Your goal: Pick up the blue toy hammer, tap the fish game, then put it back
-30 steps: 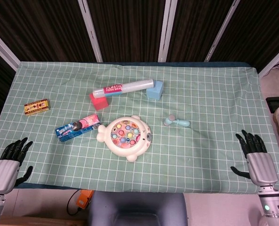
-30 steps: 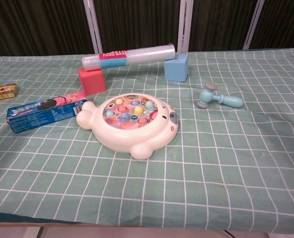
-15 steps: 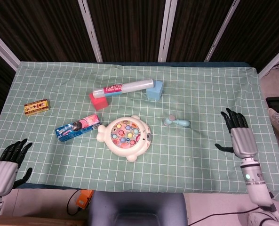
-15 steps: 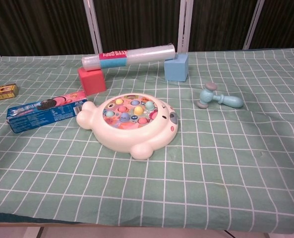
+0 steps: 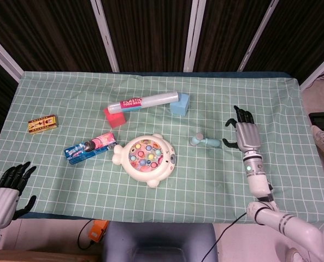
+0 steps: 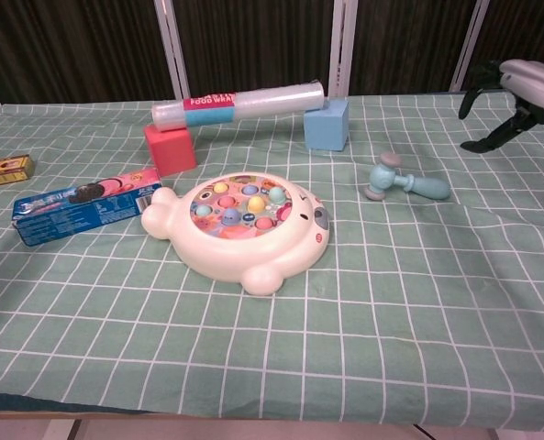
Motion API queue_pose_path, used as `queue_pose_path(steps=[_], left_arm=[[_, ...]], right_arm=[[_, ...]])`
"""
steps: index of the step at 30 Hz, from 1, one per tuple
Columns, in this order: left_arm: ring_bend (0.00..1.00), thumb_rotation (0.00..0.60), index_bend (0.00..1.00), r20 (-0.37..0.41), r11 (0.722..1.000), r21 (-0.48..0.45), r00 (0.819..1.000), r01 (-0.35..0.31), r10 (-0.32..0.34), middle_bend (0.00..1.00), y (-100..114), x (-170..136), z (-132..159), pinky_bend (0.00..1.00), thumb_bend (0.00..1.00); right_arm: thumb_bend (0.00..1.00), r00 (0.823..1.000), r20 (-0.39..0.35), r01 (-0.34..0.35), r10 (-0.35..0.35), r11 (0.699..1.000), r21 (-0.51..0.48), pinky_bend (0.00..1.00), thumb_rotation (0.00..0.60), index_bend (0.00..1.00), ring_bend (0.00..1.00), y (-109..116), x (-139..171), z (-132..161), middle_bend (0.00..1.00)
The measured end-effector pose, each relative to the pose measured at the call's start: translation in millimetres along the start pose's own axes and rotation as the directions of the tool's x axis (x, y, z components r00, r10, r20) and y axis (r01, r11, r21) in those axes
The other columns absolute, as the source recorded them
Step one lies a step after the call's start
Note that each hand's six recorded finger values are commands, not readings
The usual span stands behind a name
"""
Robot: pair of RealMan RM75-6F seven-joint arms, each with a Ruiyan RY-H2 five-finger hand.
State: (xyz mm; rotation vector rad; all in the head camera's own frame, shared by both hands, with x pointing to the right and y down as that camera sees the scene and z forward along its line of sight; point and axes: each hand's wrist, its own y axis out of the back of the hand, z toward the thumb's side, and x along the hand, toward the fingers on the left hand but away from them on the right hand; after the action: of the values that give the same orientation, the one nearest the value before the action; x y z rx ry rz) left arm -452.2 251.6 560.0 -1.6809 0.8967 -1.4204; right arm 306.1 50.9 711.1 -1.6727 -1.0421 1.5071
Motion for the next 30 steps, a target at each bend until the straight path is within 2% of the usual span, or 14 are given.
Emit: queue_pose_path(steps=[12, 30], left_arm=[[0.00, 0.600, 0.00, 0.003, 1.000, 0.009, 1.000, 0.008, -0.008, 0.00, -2.7, -0.6, 2.4, 0.09, 0.40], [0.00, 0.600, 0.00, -0.003, 1.000, 0.012, 1.000, 0.009, -0.009, 0.00, -1.8, -1.8, 0.6, 0.09, 0.40]], right_arm=[[0.47, 0.996, -0.019, -0.084, 0.085, 0.996, 0.024, 0.00, 0.600, 0.59, 0.00, -32.1, -8.4, 21.8, 0.16], [0.50, 0.994, -0.031, -0.105, 0.106, 0.994, 0.039, 0.00, 0.600, 0.61, 0.00, -55.0, -16.4, 46.2, 0.17]])
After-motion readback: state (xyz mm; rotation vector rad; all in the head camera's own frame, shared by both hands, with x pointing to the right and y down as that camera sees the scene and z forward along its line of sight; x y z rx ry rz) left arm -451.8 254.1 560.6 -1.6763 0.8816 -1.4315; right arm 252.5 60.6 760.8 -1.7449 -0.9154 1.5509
